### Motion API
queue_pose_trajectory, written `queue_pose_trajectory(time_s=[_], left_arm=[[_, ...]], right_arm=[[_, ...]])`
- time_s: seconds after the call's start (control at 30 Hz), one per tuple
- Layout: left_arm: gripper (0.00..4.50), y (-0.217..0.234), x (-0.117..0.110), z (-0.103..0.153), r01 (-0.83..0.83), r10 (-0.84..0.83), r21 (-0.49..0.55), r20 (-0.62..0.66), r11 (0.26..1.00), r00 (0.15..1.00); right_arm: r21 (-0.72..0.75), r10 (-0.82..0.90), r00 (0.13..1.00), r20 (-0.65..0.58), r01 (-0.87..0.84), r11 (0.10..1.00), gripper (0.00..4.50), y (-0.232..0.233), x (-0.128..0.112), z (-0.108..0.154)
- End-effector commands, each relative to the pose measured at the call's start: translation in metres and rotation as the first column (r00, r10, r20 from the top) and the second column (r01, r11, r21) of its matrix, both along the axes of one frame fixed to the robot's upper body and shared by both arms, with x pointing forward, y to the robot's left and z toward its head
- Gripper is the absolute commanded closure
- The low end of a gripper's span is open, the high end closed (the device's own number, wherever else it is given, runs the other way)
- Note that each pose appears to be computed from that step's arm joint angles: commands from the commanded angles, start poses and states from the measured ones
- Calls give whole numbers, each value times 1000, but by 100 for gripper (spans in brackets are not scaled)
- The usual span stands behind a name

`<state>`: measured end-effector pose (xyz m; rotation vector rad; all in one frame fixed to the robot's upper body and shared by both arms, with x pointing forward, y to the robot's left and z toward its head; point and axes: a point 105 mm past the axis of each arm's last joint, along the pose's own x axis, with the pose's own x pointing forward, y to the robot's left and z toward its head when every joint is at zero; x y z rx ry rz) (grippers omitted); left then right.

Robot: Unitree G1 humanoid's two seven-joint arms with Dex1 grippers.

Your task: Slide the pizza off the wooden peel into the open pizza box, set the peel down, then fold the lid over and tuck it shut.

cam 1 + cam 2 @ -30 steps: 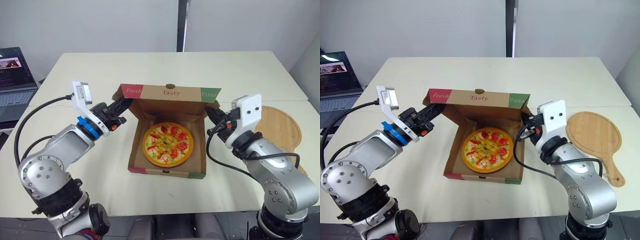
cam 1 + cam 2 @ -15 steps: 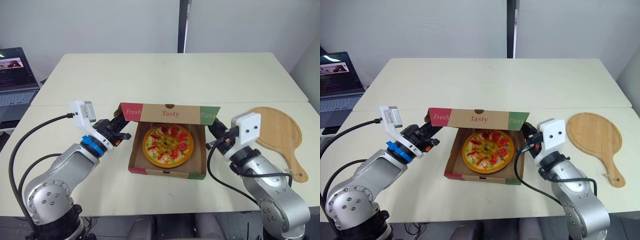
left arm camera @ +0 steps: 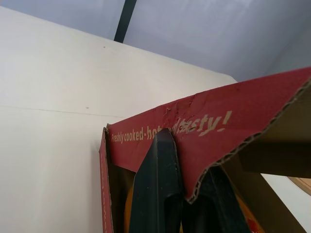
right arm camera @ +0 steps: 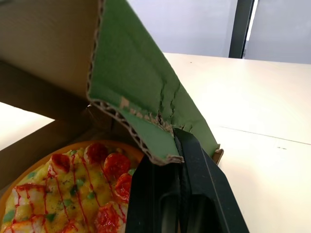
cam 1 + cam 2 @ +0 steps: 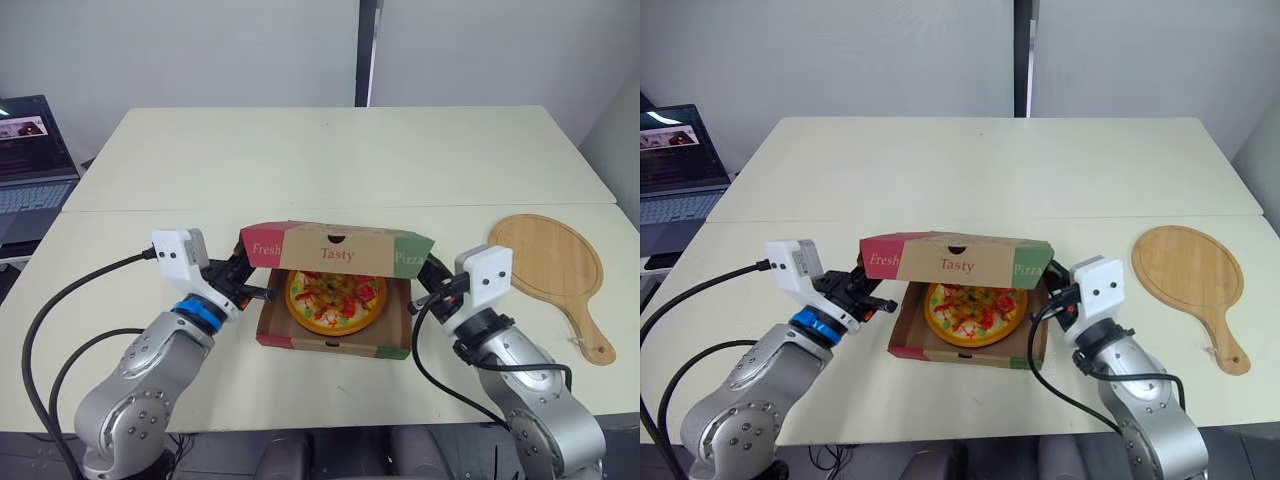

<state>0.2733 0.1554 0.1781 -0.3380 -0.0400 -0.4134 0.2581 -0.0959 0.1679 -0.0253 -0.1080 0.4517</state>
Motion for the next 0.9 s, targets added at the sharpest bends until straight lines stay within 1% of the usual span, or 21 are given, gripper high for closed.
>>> queue_pose_trajectory(time_s=[0.03,0.1,0.27,0.4,0.47,0.53,0.57,0.63,0.67,0.73,0.8,0.9], left_arm=[[450,-5,-7,8,20,-20,11,51,1000,998],[450,-4,-7,7,14,-15,16,54,1000,998],[450,-2,-6,9,4,-6,22,70,1000,998],[450,-3,-7,9,10,-12,24,75,1000,997],[450,-2,-7,8,8,-10,24,74,1000,997],[450,-2,-7,7,8,-10,25,73,1000,997],[450,-2,-7,7,8,-10,26,73,1000,997],[450,-3,-7,5,15,-17,27,69,1000,997],[450,-3,-7,4,18,-19,28,67,999,998],[450,-4,-8,3,24,-25,30,64,999,998],[450,-5,-7,3,28,-30,31,64,999,997],[450,-6,-6,3,30,-33,33,66,999,997]], right_arm=[[30,15,1000,10,-15,999,430,3,-4,2],[41,2,1000,5,-2,999,388,-4,-5,1],[22,11,1000,-24,-10,1000,207,-17,-12,-5],[-44,58,995,-85,-62,997,67,-31,-24,-17],[-67,59,994,-89,-65,996,67,-46,-27,-17],[-108,52,997,-61,-59,992,67,-59,-26,-10],[-109,38,999,-36,-41,993,67,-67,-22,-3],[-86,-26,999,47,30,996,67,-85,-3,23],[-84,-31,997,75,38,996,67,-88,5,33],[-75,-11,995,99,18,997,104,-87,19,50],[-80,49,995,89,-42,996,161,-78,28,59],[-149,172,984,41,-164,975,278,-58,39,67]])
